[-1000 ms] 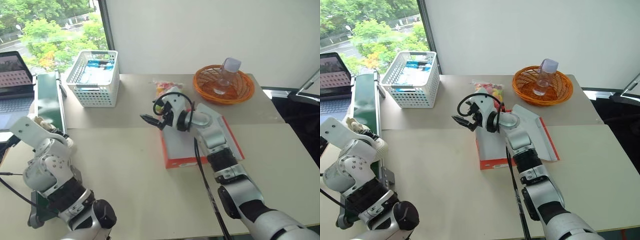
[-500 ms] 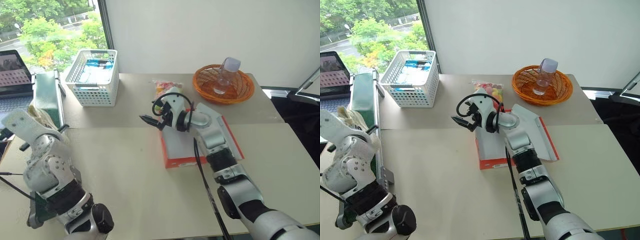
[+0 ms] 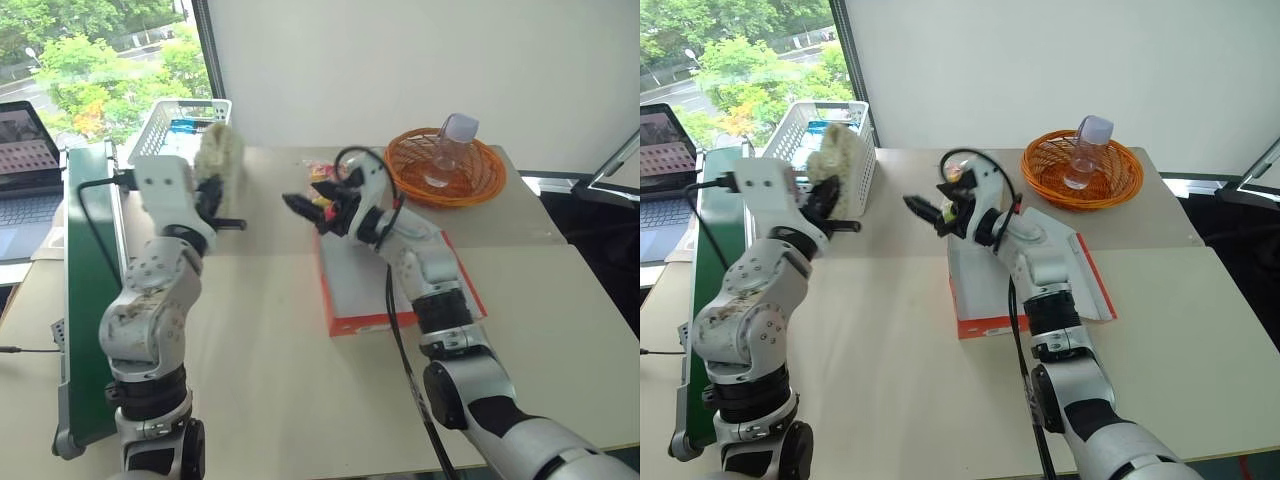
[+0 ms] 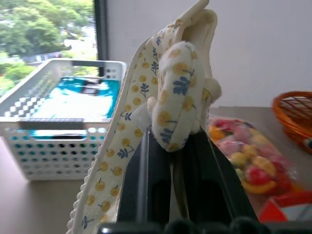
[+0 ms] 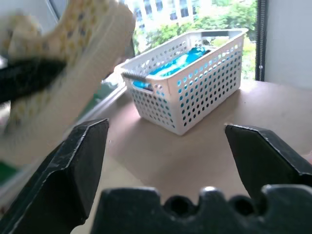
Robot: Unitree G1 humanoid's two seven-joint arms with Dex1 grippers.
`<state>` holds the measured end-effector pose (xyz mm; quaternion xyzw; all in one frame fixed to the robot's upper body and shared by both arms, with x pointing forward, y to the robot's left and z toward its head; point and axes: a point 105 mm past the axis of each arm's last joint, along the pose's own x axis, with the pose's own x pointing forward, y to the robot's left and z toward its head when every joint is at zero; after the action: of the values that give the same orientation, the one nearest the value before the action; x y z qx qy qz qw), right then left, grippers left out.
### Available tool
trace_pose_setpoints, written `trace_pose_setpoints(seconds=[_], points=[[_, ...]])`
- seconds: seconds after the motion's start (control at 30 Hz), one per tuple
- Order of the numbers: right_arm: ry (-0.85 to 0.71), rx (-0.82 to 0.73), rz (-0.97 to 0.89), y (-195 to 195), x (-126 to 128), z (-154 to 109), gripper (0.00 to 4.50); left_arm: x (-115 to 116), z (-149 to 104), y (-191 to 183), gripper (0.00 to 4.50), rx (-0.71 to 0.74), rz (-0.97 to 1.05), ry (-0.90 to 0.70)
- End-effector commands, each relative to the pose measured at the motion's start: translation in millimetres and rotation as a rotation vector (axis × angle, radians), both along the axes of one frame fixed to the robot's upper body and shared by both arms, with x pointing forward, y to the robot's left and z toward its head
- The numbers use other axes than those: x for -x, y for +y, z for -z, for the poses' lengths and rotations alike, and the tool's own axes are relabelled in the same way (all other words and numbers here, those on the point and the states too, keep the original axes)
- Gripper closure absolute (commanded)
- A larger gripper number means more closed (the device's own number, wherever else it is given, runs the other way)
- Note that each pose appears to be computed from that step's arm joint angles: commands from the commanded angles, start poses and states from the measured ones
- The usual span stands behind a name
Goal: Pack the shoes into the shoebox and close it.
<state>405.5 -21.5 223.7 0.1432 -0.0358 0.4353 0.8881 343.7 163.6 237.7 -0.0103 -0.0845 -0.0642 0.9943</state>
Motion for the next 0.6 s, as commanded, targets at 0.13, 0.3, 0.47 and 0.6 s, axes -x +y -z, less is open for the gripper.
trace_pose_setpoints(seconds=[0.13,0.3,0.47,0.6], points=[[0.259,-0.22,0.129,-40,-20,-3,0.0,5,-18,-36,4.49,0.009,0.136,-0.062],[0.368,-0.346,0.054,-39,-12,-5,0.0,4,-22,-62,4.49,0.027,0.227,-0.069],[0.378,-0.402,-0.006,-35,-3,-15,0.0,2,-19,-76,4.49,0.023,0.276,-0.061],[0.356,-0.437,-0.021,-40,1,-26,0.0,-1,-19,-72,4.49,0.037,0.258,-0.065]])
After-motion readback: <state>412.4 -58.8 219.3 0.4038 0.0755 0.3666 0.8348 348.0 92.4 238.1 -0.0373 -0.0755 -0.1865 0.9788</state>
